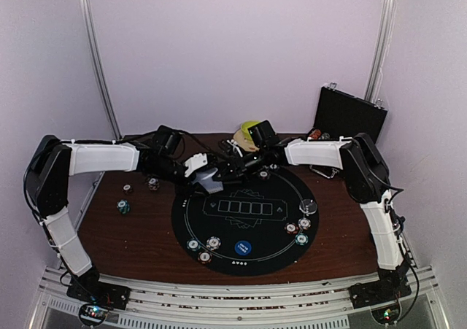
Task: Distribute texas hold em gaming equipment
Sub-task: Pass from the right arm to the left
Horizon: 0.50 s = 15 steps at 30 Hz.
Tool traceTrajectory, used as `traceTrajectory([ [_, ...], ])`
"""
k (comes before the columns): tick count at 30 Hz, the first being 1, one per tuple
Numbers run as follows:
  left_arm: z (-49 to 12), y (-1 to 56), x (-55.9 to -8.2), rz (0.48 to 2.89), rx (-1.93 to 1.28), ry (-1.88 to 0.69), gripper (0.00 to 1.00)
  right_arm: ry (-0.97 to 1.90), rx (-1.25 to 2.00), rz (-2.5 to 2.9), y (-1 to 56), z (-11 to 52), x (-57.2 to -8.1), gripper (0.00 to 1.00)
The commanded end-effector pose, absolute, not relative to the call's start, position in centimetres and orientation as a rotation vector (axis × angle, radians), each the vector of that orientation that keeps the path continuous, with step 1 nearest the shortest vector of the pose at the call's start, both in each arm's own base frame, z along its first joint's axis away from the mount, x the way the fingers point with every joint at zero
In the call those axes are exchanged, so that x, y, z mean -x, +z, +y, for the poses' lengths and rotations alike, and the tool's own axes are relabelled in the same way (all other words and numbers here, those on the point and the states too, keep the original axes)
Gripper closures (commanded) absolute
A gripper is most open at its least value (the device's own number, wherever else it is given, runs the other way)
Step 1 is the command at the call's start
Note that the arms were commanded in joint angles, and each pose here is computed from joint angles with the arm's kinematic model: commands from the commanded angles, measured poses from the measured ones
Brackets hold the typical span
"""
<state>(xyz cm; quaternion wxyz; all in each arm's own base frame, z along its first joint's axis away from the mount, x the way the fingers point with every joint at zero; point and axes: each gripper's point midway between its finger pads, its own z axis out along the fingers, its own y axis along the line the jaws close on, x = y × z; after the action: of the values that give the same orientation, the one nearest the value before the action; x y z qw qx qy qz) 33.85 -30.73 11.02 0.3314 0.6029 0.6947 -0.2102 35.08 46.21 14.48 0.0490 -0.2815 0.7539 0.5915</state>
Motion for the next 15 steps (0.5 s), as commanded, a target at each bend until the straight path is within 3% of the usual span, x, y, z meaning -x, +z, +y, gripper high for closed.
traceTrajectory([
  [1,-31.1,10.6,-33.6,1.814,-1.591,-0.571,0.67,1.778,0.883,2.266,14.9,46.9,-35.4,0.62],
  [13,-31.9,10.3,-32.9,1.816,-1.617,-0.596,0.68,1.7,0.9,2.303,13.5,47.5,-35.2,0.6],
  [15,-31.8,10.3,-32.9,1.816,-1.616,-0.595,0.72,1.694,0.902,2.306,13.4,47.5,-35.2,0.6],
])
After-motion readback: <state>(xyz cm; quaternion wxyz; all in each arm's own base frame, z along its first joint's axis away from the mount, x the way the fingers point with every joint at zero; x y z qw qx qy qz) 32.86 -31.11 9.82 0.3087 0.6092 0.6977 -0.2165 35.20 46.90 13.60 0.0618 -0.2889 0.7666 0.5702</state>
